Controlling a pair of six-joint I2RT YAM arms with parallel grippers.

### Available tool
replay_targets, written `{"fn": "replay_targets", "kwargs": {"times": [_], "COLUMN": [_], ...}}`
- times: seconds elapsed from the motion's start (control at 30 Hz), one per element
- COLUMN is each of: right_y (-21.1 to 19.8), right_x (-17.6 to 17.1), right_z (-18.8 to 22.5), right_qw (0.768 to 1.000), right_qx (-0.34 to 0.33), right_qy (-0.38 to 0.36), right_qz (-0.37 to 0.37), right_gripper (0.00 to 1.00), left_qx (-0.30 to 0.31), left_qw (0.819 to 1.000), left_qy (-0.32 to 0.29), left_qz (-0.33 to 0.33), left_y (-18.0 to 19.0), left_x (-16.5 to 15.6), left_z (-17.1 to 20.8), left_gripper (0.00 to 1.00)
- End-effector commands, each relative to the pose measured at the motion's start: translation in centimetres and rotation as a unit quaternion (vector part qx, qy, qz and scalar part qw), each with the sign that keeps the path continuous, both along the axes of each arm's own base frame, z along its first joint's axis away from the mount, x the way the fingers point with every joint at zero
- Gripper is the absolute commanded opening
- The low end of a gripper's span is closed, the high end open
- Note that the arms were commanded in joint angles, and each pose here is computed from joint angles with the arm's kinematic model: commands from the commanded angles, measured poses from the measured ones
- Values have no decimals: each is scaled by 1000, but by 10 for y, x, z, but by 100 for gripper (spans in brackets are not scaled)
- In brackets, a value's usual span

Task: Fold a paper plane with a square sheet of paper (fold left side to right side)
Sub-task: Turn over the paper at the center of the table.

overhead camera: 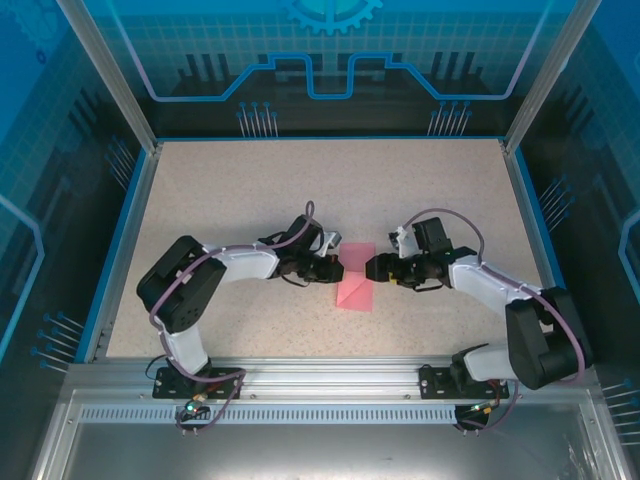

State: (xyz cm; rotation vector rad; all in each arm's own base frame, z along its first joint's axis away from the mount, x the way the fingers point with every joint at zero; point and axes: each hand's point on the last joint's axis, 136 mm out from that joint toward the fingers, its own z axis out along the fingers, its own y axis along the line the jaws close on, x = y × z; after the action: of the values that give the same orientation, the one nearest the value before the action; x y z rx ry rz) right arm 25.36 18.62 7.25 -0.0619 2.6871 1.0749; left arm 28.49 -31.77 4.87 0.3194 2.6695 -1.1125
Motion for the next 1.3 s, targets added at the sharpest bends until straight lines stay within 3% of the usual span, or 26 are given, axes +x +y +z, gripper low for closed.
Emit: {"fn": "replay_targets", "kwargs": {"times": [0.0, 0.13, 0.3, 0.43, 0.53, 0.63, 0.7, 0.77, 0.9, 1.1, 1.27], "right_y": [13, 22, 36, 52, 58, 58, 56, 51, 41, 32, 41], "right_x": [3, 7, 15, 20, 24, 28, 30, 34, 44, 47, 28], "right_z": [0, -5, -14, -20, -20, -13, -3, 10, 58, 157, 235], "right_qw": [999, 998, 996, 994, 993, 993, 993, 992, 983, 955, 923], "right_qx": [43, 59, 74, 86, 100, 108, 112, 122, 164, 221, 262], "right_qy": [16, 30, 52, 67, 63, 42, 23, -1, -71, -193, -266], "right_qz": [5, 10, 14, 23, 25, 27, 31, 30, 31, 46, 89], "right_gripper": [78, 77, 67, 52, 33, 15, 10, 8, 7, 9, 9], "left_qx": [6, 7, 9, 8, -2, -17, -40, -74, -139, -233, -315], "left_qw": [1000, 1000, 1000, 1000, 1000, 999, 997, 994, 979, 942, 917], "left_qy": [-21, -20, -20, -22, -21, -23, -34, -50, -93, -179, -224], "left_qz": [0, -1, 0, 3, 15, 35, 50, 69, 117, 164, 102], "left_y": [8, 8, 9, 10, 12, 21, 28, 38, 68, 105, 96], "left_x": [0, -1, -1, 0, 2, 7, 10, 13, 17, 6, -18], "left_z": [8, 7, 7, 8, 13, 23, 38, 58, 105, 186, 251], "left_gripper": [5, 5, 6, 7, 10, 18, 22, 32, 61, 96, 99]}}
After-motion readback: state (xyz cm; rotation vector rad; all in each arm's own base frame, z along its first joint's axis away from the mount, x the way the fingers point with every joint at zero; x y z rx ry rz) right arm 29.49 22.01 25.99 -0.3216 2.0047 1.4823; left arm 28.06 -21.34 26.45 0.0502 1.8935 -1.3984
